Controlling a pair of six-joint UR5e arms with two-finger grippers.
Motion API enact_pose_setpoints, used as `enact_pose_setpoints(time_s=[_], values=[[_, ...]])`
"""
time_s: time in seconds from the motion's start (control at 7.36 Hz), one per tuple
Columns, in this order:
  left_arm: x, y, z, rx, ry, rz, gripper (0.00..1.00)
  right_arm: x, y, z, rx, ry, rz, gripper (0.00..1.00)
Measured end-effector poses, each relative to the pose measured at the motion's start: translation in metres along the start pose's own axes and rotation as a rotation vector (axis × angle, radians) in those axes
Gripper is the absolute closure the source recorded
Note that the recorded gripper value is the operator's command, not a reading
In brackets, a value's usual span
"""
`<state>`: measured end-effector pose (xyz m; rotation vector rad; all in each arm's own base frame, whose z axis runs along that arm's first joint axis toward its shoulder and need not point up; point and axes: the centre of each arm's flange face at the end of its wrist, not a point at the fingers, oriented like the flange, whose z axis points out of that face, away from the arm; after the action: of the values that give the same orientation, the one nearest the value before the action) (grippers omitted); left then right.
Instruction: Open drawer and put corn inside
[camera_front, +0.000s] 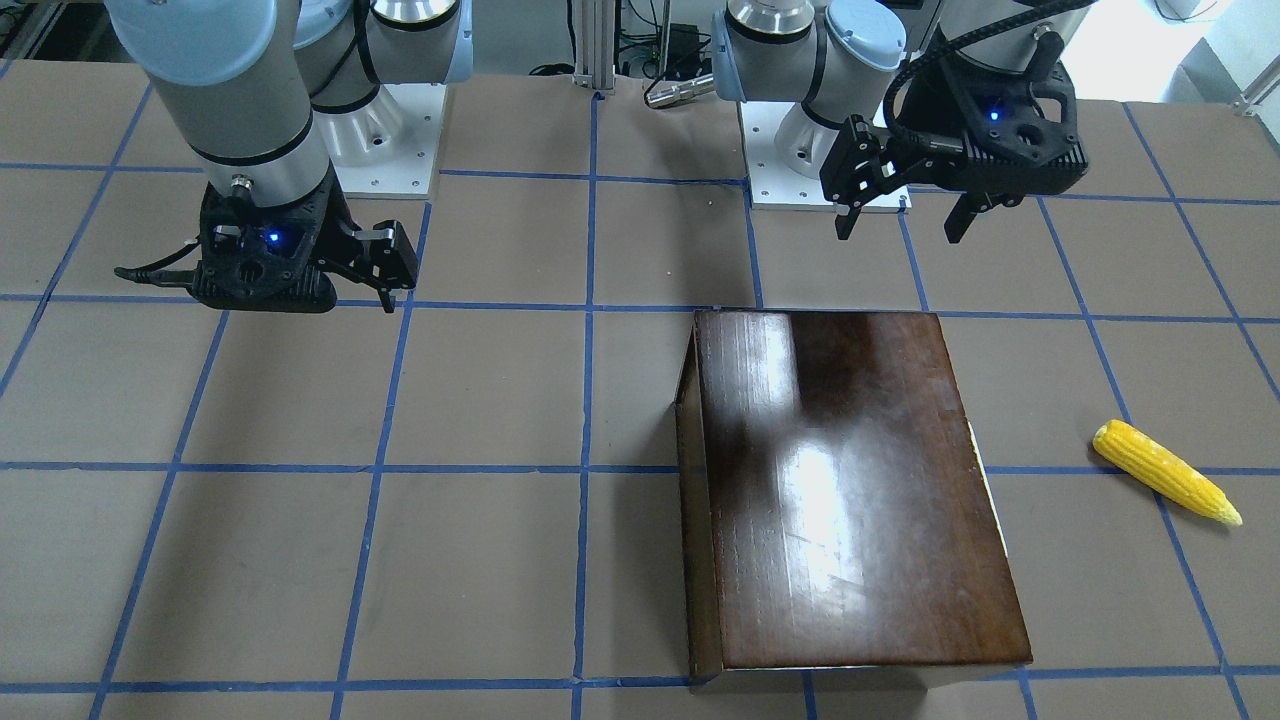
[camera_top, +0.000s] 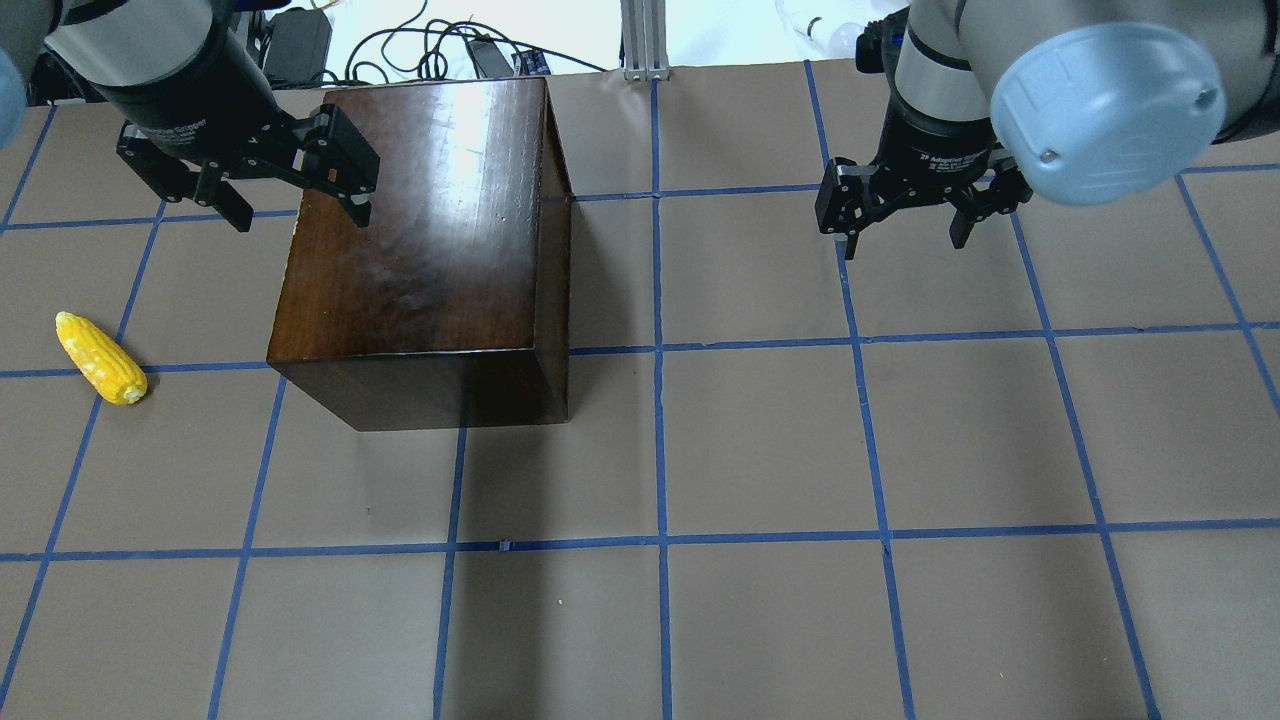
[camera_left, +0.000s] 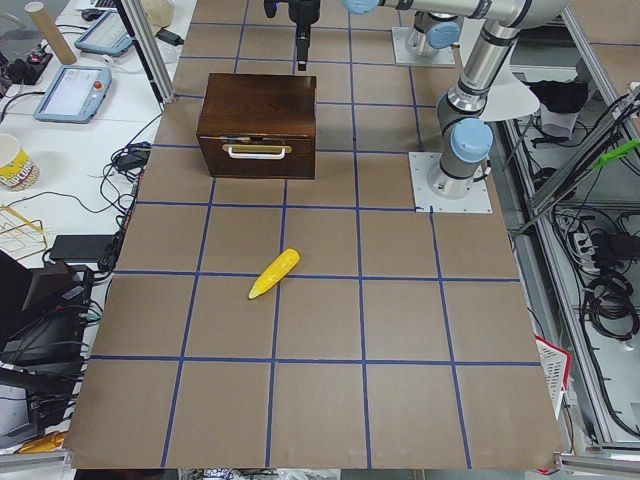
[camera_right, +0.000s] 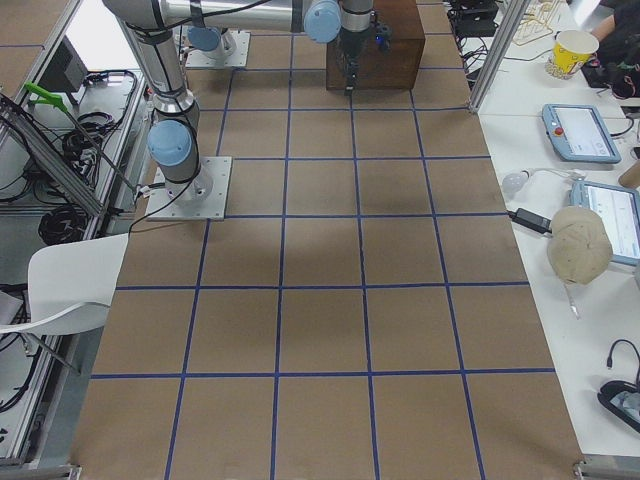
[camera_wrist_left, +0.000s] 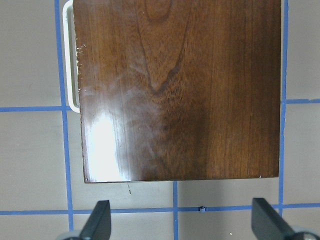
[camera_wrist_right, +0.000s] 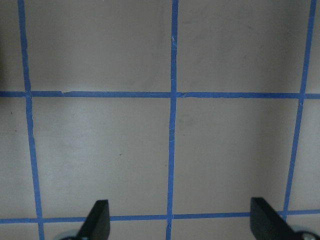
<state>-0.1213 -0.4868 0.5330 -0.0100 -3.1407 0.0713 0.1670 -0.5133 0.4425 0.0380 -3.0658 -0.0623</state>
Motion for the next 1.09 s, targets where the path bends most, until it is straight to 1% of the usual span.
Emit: enact_pose_setpoints(time_s=[0.41, 0.82, 1.09], values=[[-0.002, -0.009, -0.001, -0.024, 0.001, -0.002, 0.0, 0.0, 0.0, 0.0, 0.0, 0.0, 0.0, 0.0], [-0.002, 0.001, 0.026, -0.06, 0.005, 0.008, 0.0, 0.0, 0.0, 0.0, 0.0, 0.0, 0.0, 0.0], [-0.01, -0.009, 0.046, -0.04, 0.004, 0.006, 0.0, 0.0, 0.0, 0.0, 0.001, 0.0, 0.0, 0.0]])
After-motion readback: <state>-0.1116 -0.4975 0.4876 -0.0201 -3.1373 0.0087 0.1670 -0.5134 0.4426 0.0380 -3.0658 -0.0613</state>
